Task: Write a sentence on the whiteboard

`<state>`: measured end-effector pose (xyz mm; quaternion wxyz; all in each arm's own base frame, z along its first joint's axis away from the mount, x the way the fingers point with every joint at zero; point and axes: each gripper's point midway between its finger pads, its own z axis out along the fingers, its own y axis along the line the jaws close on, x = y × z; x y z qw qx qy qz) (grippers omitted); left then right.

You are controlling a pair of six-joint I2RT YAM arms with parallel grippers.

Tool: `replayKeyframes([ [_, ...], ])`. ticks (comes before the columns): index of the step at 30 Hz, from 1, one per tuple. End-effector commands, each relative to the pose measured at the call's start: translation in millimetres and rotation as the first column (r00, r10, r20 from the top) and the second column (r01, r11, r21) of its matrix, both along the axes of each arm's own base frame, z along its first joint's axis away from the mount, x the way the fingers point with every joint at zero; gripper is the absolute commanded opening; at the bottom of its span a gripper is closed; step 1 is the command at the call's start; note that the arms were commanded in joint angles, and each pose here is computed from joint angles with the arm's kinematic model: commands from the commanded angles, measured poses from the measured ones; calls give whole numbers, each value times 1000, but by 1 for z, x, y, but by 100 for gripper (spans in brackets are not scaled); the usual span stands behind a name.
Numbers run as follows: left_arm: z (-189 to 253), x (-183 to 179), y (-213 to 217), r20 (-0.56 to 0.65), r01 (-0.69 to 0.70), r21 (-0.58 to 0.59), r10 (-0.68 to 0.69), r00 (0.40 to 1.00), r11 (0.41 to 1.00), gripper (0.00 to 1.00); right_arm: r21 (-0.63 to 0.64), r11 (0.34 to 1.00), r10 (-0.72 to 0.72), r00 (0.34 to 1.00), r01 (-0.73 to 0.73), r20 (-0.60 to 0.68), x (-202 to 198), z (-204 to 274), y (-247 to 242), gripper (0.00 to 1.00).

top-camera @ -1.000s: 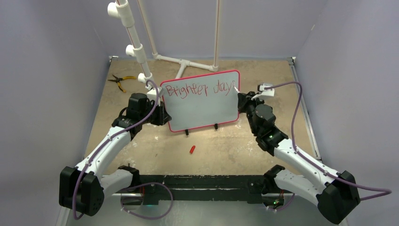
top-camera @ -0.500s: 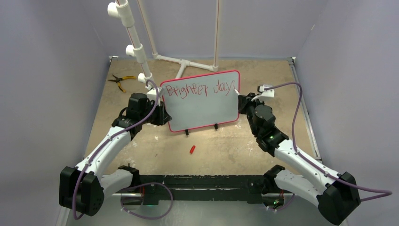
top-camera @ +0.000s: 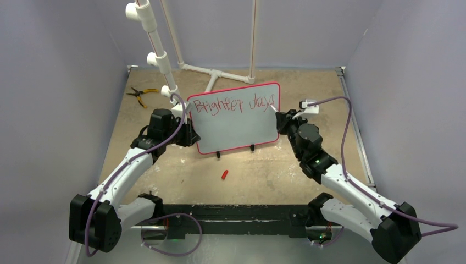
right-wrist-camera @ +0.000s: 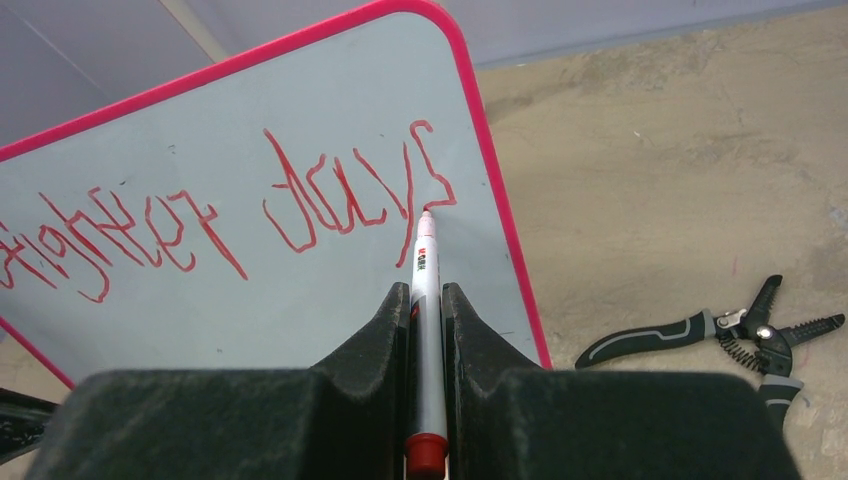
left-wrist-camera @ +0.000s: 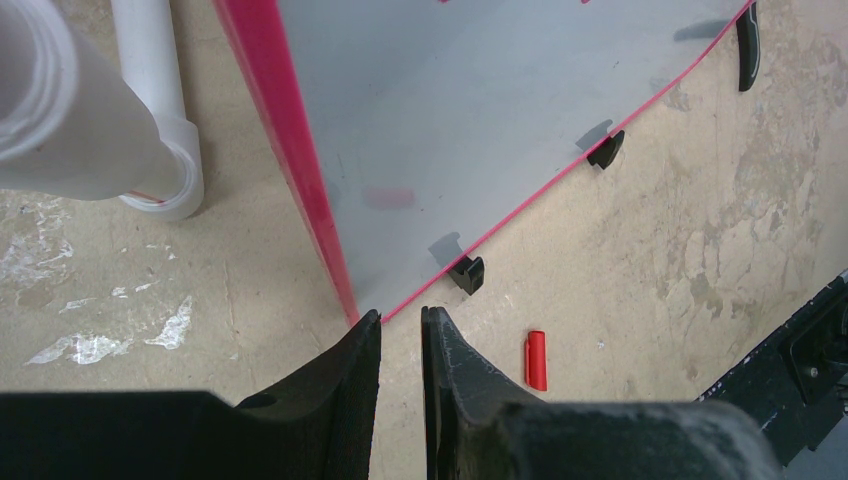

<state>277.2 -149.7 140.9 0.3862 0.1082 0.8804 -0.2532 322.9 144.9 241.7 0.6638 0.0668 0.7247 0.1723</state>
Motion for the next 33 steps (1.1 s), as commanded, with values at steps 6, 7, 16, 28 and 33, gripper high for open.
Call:
replayKeyframes([
  [6,20,5,0,80,-9,-29,11,997,1000,20,63,998,5,992,-13,127,-19,39,-12,0],
  [7,20,5,0,82,-8,-31,11,997,999,21,66,998,5,991,-13,132,-20,41,-12,0],
  [16,32,3,-3,116,3,-59,4,993,998,34,68,994,79,984,-90,158,-30,49,-4,0],
  [28,45,9,-1,138,0,-115,16,990,993,50,73,894,417,881,-442,223,-60,47,59,0],
  [33,46,11,4,136,-20,-125,37,990,992,51,96,866,462,859,-490,219,-73,44,96,0],
])
